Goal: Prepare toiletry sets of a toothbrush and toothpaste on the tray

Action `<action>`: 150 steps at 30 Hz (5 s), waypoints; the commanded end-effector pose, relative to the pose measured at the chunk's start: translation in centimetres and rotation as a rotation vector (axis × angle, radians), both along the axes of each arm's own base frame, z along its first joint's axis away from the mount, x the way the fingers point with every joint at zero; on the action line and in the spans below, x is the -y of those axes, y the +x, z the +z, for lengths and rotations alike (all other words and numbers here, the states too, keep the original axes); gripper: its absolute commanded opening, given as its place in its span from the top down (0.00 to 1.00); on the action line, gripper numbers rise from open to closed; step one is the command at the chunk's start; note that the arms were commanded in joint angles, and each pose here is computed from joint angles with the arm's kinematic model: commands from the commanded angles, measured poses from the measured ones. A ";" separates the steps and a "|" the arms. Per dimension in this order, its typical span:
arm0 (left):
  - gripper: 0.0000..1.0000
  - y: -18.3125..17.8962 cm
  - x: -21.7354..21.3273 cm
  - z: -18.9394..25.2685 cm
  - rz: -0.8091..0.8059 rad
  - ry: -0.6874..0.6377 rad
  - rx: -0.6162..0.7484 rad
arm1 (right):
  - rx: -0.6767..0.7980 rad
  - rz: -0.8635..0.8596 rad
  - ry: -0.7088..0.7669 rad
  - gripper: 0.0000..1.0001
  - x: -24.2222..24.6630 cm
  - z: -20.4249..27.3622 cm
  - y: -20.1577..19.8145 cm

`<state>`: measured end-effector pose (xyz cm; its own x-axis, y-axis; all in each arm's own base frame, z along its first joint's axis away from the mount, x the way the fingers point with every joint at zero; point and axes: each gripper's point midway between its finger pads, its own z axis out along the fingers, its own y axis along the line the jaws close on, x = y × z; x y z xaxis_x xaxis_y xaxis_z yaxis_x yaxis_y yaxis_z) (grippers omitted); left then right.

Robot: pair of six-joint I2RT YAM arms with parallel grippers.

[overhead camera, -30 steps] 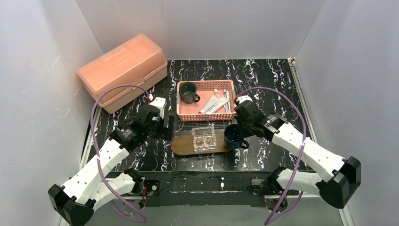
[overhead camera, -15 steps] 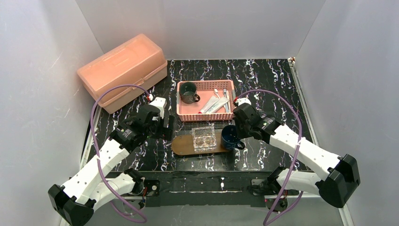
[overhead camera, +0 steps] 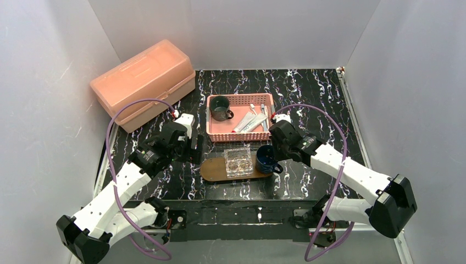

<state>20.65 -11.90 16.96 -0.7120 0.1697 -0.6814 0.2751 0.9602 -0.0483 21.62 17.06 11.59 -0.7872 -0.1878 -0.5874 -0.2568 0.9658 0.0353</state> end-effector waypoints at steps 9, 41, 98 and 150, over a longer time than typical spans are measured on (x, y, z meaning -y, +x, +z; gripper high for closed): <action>0.02 0.1 0.1 0.8 -0.008 -0.006 0.019 | 0.045 -0.030 0.066 0.99 -1.2 0.1 1.2; 0.02 0.0 0.1 0.9 -0.012 -0.013 0.022 | 0.009 0.005 0.051 0.80 -1.4 -0.9 -0.2; 0.02 2.5 3.3 3.3 0.041 -0.081 -0.057 | 0.302 0.095 0.178 0.37 -12.5 13.8 11.5; 0.17 18.7 8.2 -3.8 0.883 -0.182 -0.289 | 0.360 -0.008 0.261 0.34 -1.5 17.3 2.0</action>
